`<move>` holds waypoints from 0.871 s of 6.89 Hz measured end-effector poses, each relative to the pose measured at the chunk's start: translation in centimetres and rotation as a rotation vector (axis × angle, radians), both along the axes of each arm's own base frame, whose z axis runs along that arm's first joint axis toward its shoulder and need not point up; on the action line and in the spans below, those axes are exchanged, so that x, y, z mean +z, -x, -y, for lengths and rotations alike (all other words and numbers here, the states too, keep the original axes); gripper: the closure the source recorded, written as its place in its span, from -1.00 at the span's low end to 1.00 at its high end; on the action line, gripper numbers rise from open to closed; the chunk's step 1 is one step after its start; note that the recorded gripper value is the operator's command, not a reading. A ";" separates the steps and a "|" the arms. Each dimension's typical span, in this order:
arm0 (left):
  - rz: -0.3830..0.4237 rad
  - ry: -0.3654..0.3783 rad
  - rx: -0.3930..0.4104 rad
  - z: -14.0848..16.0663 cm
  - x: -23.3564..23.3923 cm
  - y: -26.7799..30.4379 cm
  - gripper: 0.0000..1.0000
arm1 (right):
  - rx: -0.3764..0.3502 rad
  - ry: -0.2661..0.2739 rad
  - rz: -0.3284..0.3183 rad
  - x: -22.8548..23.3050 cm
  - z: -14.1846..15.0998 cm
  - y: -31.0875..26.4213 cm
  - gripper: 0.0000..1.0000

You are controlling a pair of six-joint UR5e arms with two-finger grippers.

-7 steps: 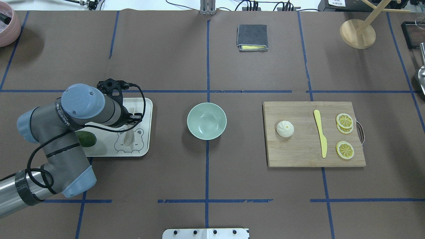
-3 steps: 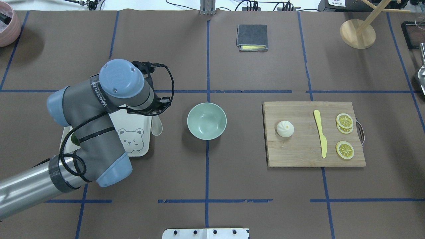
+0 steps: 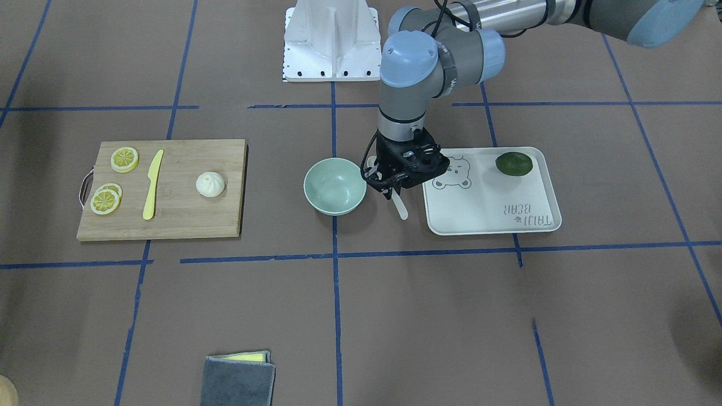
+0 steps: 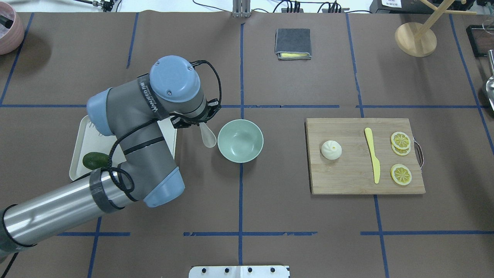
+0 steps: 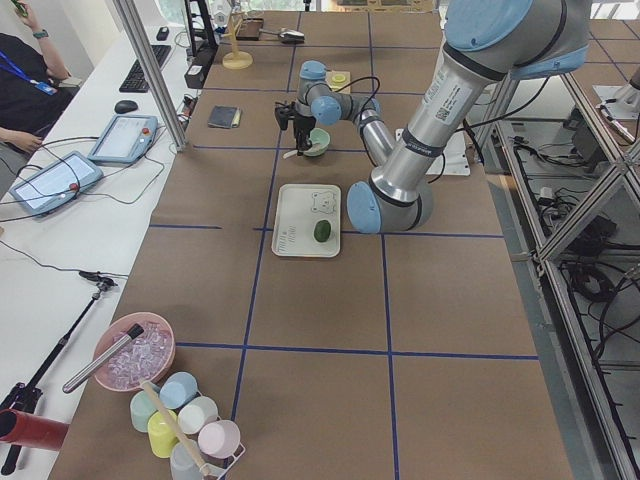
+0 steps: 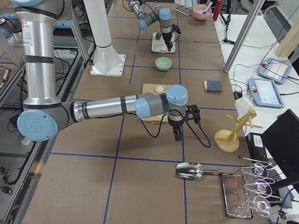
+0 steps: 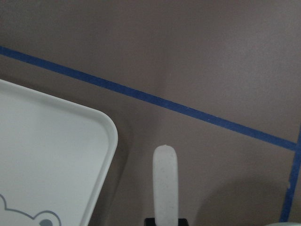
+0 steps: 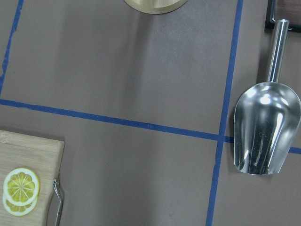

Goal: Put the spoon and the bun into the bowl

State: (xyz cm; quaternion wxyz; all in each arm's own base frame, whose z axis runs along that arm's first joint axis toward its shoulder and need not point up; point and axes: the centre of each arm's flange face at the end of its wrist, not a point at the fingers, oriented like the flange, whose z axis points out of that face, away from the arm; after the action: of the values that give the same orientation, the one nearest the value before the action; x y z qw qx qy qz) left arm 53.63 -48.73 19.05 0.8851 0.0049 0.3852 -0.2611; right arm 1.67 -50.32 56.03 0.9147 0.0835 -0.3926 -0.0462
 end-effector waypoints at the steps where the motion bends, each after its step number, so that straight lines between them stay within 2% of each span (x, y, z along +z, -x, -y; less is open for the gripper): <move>1: 0.008 0.036 -0.032 0.1 -0.8 -1.9 1.00 | 0.000 0.001 0.000 0.0 0.0 0.0 -1.00; 3: 0.011 0.073 -0.057 -0.2 -2.0 -4.3 1.00 | 0.001 0.002 0.001 0.1 0.0 0.0 -1.00; 4: 0.007 0.076 -0.060 -0.2 -2.6 -4.7 0.85 | 0.001 0.002 0.001 0.0 0.0 0.0 -1.00; 5: 0.002 0.075 -0.059 -0.4 -3.2 -5.0 0.51 | 0.002 0.003 0.002 0.0 0.0 0.0 -1.00; 6: -0.001 0.073 -0.052 -0.7 -3.5 -5.4 0.31 | 0.003 0.004 0.002 0.0 0.0 0.0 -1.00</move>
State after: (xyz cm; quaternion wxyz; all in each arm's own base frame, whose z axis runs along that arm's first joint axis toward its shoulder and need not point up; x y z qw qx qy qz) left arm 58.99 -48.04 15.51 0.8773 -0.0174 0.3756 -0.2981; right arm 1.66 -50.27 56.03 0.9146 0.0824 -0.3935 -0.0440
